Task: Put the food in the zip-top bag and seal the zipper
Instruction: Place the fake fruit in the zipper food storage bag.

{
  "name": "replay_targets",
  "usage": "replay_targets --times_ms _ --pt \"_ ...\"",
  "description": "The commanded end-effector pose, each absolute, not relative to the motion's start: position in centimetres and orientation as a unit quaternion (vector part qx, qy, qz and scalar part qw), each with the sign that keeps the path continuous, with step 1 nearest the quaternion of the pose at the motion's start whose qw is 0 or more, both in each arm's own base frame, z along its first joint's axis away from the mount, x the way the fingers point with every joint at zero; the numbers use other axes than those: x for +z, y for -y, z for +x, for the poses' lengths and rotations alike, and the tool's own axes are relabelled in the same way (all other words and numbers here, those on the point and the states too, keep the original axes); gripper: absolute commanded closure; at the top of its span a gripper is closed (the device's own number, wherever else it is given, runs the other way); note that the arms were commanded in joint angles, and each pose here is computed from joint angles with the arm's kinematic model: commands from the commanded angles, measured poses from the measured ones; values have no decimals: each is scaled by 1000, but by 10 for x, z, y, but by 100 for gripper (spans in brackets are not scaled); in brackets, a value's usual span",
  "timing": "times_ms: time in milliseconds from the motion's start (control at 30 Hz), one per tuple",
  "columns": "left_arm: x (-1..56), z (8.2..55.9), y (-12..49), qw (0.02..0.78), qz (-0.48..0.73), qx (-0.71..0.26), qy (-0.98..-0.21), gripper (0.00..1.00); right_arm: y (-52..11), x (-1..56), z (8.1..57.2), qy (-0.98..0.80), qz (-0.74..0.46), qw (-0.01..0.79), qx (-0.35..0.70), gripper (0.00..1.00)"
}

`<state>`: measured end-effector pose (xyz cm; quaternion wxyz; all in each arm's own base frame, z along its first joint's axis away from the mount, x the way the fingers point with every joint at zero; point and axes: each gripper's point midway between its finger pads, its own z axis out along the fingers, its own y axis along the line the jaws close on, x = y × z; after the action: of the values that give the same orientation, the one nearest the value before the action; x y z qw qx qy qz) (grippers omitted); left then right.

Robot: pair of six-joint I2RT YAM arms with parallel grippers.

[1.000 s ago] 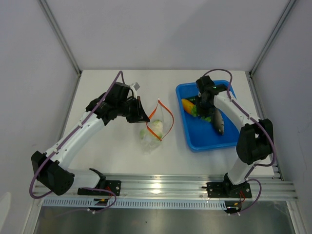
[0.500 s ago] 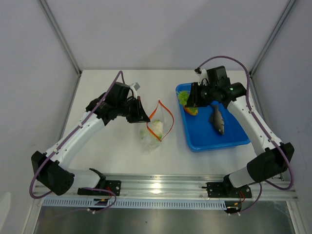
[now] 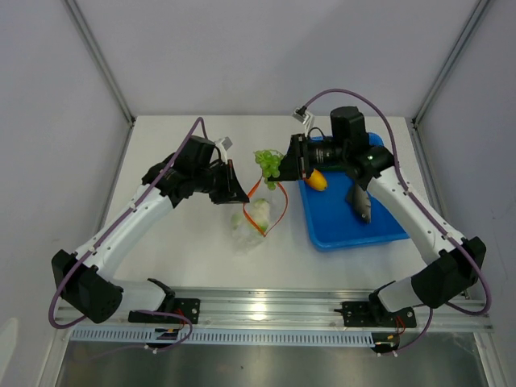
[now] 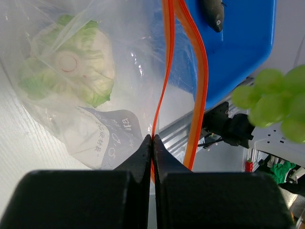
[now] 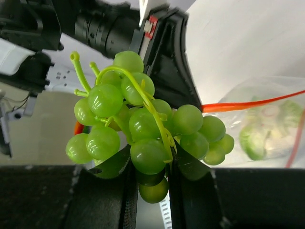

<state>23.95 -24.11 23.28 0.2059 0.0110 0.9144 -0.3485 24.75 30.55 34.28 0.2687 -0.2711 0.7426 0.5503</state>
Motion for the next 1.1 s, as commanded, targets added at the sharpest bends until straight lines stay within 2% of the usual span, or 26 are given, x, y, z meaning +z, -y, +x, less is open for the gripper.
replay_targets --times_ms 0,800,1067 --pt "252 238 243 224 16 -370 -901 100 -317 348 229 -702 -306 235 598 100" --pt "258 236 242 229 13 -376 -898 100 -321 223 205 -788 -326 122 508 99" --pt "262 235 241 232 10 -377 -896 99 -314 203 212 -817 -322 125 461 91"
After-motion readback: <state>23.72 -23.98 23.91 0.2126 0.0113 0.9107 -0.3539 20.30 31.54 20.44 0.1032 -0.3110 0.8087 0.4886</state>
